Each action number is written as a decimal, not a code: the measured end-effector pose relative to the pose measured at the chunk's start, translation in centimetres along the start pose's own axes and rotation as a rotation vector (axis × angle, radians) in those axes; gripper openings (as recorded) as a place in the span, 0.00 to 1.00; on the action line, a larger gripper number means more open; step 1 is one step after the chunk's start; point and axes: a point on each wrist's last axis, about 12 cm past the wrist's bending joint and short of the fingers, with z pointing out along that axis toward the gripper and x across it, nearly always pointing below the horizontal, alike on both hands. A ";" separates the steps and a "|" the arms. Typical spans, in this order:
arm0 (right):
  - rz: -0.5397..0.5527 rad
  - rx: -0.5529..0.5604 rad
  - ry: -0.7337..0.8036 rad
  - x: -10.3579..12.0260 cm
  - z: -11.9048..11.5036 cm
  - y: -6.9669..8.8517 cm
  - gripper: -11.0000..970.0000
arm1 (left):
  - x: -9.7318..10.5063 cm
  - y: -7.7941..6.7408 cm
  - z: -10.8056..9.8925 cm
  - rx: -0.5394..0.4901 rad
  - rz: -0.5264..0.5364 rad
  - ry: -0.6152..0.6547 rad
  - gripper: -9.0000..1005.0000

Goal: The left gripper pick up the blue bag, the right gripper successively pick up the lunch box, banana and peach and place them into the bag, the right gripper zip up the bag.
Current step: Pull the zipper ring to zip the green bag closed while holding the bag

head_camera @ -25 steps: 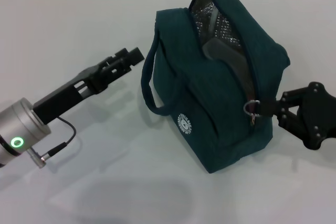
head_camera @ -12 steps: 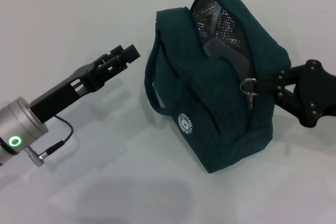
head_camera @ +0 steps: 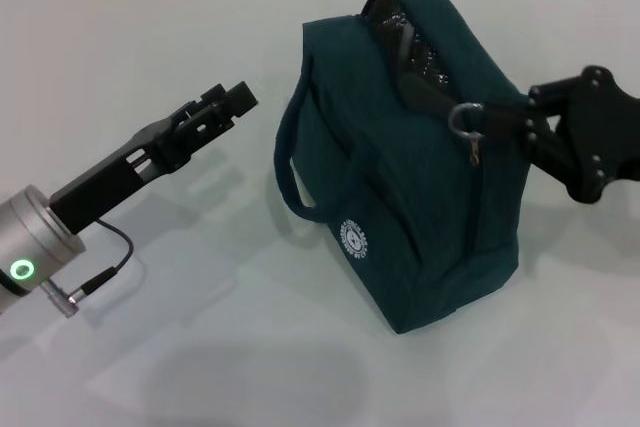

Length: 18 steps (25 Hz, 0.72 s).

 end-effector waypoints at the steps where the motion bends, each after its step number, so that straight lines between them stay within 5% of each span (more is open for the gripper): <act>1: -0.007 -0.015 -0.002 -0.2 0.5 -0.2 0.03 | 0.0 0.0 0.0 0.000 0.002 0.000 0.88; 13: -0.031 -0.111 -0.009 -1.5 7.1 -2.1 0.02 | -1.2 0.4 -3.1 -0.057 0.019 0.004 0.88; 18: -0.025 -0.104 0.038 -0.9 8.1 -2.2 0.02 | -1.5 0.4 -4.4 -0.075 -0.023 0.008 0.88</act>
